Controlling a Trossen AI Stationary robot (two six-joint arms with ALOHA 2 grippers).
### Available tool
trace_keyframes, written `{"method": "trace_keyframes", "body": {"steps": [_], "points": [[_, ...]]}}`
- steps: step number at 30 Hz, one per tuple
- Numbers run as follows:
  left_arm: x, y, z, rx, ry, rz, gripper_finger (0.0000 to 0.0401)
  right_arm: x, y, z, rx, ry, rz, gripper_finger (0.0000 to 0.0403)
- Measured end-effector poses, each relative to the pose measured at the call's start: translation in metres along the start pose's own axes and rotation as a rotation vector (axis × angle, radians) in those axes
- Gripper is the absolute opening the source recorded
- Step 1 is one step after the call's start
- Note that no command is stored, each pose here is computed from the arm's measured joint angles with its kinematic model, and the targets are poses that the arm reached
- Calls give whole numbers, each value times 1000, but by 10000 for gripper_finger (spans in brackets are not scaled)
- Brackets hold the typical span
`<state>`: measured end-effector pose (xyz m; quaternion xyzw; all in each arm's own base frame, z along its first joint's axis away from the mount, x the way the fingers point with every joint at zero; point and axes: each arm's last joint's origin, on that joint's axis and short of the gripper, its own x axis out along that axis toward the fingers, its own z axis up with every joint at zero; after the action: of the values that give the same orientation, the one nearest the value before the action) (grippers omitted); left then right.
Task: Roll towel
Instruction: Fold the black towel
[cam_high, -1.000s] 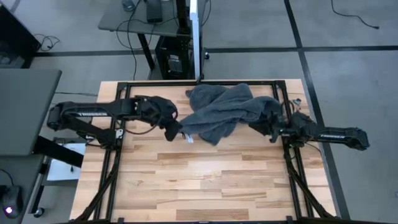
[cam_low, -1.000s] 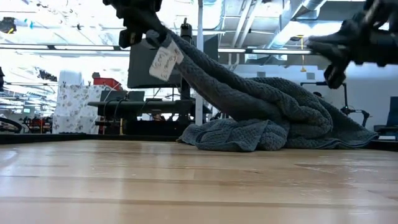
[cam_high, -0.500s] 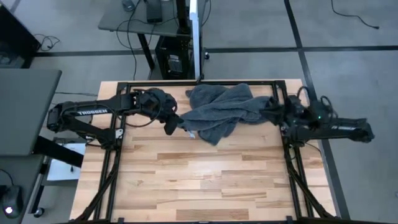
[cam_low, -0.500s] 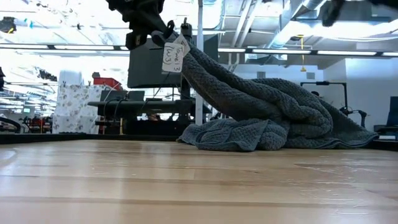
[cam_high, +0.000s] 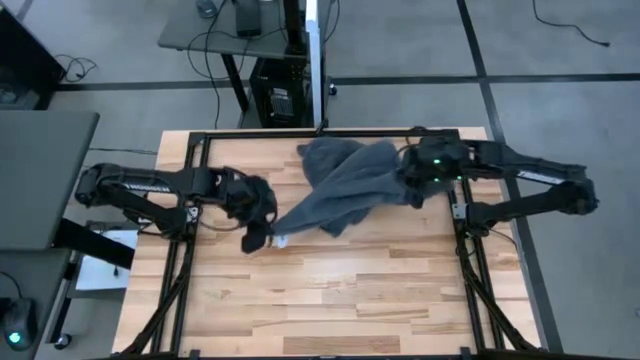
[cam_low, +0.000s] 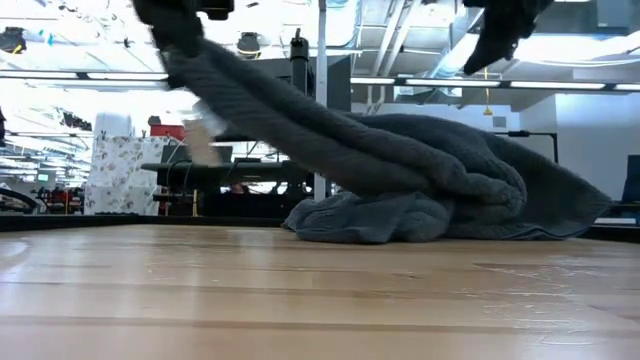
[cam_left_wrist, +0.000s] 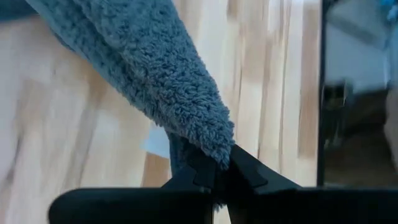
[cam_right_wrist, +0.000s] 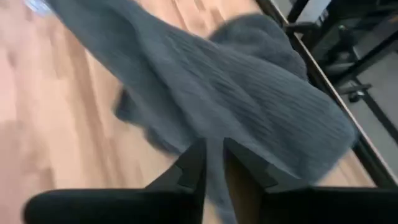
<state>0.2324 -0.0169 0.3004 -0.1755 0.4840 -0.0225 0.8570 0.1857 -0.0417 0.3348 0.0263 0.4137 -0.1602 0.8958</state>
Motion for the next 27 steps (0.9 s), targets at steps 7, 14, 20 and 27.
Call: {"method": "trace_keyframes", "body": {"steps": [7,14,20,27], "points": [[1,-3,-4,1,12,50,0,47,8,9,-183,138,11,192],[1,-3,-4,22,13,56,0,83,28,9,-296,243,61,243],[0,-1,-3,63,12,60,0,95,42,2,-292,351,77,227],[-1,16,-5,20,76,120,0,97,44,-5,-216,473,4,54]]}}
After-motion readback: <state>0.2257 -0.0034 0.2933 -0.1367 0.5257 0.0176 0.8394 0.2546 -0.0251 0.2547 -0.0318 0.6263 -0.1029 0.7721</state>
